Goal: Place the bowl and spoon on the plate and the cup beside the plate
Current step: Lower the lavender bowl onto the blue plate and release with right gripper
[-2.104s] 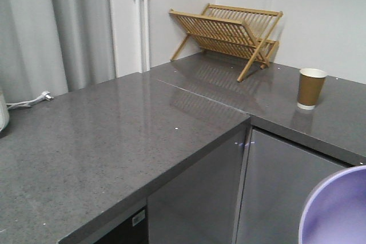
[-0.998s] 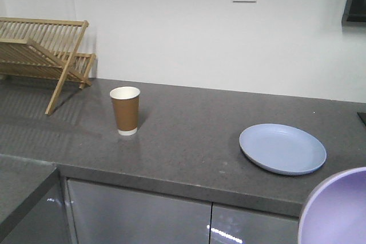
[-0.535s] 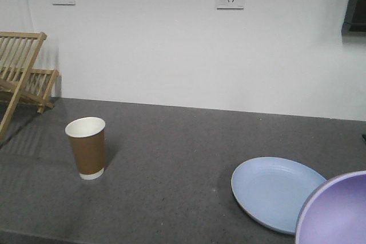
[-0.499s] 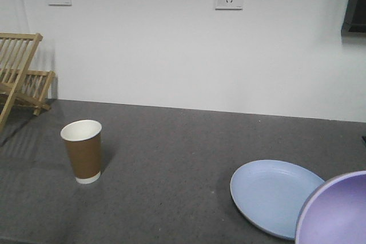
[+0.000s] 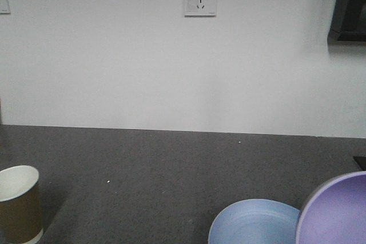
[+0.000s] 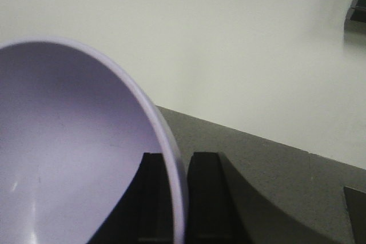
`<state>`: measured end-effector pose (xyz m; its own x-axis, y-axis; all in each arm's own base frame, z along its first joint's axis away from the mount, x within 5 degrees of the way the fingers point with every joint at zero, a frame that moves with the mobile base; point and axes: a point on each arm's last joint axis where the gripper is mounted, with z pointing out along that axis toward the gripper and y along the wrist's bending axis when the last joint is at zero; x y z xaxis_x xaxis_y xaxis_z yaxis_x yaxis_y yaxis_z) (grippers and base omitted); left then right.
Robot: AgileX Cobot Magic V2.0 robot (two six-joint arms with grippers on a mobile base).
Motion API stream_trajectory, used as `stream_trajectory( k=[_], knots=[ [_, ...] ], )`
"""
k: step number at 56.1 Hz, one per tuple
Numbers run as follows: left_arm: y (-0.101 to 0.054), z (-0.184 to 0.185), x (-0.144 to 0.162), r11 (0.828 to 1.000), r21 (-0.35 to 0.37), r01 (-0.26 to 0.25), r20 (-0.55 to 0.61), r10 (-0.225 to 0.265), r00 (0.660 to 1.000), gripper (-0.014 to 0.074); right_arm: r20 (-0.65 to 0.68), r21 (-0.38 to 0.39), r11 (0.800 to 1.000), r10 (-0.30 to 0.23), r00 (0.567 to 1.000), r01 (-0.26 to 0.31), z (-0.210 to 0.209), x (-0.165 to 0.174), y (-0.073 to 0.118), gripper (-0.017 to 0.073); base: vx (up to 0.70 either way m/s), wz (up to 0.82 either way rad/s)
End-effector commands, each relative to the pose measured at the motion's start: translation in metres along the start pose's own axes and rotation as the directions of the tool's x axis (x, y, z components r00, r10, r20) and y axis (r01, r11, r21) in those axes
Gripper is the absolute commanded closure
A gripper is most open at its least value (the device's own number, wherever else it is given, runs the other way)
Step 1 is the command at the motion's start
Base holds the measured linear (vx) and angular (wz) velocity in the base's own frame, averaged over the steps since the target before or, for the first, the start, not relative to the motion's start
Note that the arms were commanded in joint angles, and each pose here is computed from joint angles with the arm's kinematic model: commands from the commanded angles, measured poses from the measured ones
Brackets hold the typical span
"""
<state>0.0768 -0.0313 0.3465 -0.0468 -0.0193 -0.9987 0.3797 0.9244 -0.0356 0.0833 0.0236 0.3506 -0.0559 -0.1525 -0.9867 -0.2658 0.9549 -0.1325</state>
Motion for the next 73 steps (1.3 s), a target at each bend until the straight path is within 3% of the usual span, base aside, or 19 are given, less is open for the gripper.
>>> stream_trajectory(
  k=[1,57,73],
  knots=[
    [-0.0021,-0.0008,-0.0155,1.000,0.022,0.005,0.101,-0.007,0.995,0.0591,0.069,0.043,0.999,0.012,0.998,-0.015,-0.0015,-0.0129,-0.0046,0.0568,0.24,-0.25],
    [-0.0022,-0.0009,-0.0162,1.000,0.023,0.005,0.108,-0.007,0.994,0.0591,0.071,0.039,0.999,0.020,0.997,-0.022,-0.0016,-0.0130,-0.0044,0.0568,0.06,-0.06],
    [-0.0022,-0.0009,-0.0160,1.000,0.023,0.006,0.107,-0.008,0.994,0.0591,0.119,0.024,0.988,0.147,0.982,-0.151,0.0030,-0.0174,-0.0062,0.0568,0.00,0.00]
  ],
)
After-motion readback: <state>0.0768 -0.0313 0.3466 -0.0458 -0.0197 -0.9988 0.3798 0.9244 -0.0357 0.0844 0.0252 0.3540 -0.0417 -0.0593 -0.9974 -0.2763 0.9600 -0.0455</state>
